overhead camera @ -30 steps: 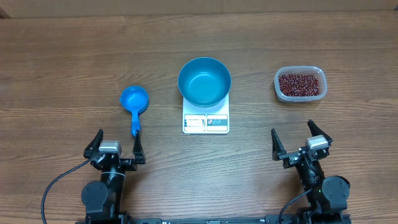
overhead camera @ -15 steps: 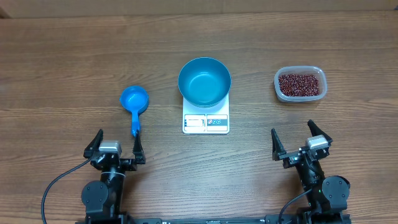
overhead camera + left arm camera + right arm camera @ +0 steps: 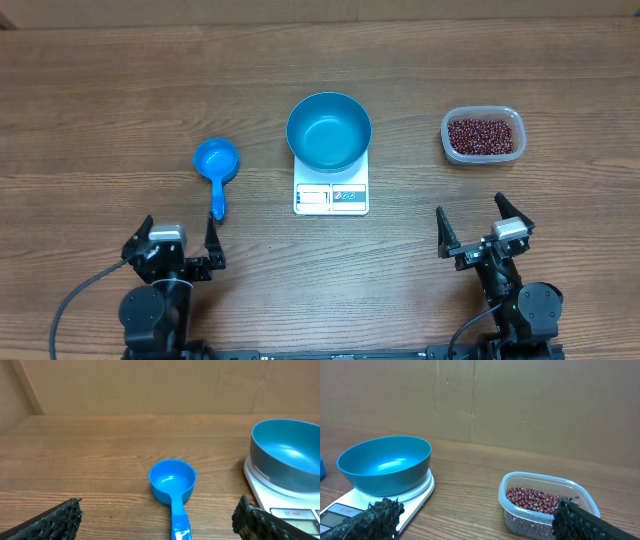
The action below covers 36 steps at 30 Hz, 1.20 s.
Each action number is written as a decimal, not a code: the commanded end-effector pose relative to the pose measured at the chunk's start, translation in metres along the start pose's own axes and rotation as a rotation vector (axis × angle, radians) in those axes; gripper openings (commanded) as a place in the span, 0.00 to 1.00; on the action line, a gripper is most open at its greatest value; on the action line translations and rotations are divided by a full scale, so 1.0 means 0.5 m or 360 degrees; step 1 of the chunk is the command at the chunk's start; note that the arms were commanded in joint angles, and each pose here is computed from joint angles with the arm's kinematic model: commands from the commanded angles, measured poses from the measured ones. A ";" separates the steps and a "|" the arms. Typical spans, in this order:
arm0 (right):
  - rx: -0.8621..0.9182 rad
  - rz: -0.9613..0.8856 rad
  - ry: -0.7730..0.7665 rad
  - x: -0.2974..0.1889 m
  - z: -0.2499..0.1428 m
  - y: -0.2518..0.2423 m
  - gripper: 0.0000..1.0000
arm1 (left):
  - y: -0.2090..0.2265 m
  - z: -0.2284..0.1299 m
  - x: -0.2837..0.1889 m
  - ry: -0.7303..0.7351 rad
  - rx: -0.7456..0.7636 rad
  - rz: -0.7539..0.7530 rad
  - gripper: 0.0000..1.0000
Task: Scoop item into bowl and weigh 150g on scale
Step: 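Move the left gripper over the blue scoop handle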
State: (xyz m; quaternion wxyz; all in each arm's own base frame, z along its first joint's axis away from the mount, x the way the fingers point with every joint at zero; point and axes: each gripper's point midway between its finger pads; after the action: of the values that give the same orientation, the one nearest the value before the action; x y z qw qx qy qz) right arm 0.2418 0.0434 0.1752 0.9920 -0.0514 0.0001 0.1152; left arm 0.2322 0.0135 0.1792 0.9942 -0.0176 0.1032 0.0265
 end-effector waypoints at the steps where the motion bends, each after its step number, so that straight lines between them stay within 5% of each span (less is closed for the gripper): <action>1: -0.0026 0.0004 -0.0004 0.000 -0.004 0.001 1.00 | 0.008 0.046 -0.006 0.0015 0.0029 0.0042 1.00; 21: -0.0026 0.0004 -0.0004 0.000 -0.004 0.001 1.00 | 0.005 0.152 0.078 0.0689 0.0010 0.0033 1.00; 36: -0.0026 0.0004 -0.0004 0.000 -0.004 0.001 1.00 | 0.000 0.121 0.150 0.1330 -0.0026 0.0004 1.00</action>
State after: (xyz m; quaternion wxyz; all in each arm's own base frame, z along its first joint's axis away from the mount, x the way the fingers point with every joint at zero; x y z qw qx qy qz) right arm 0.2417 0.0434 0.1751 0.9920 -0.0512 0.0003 0.1154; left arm 0.3074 0.0198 0.2190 0.8729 -0.0361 0.4858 0.0285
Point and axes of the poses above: each gripper's point midway between its finger pads, its own x axis out along the fingers, its own y axis along the line the jaws close on, z = x × y, and after that the axes turned 2 degrees about -x, right-handed
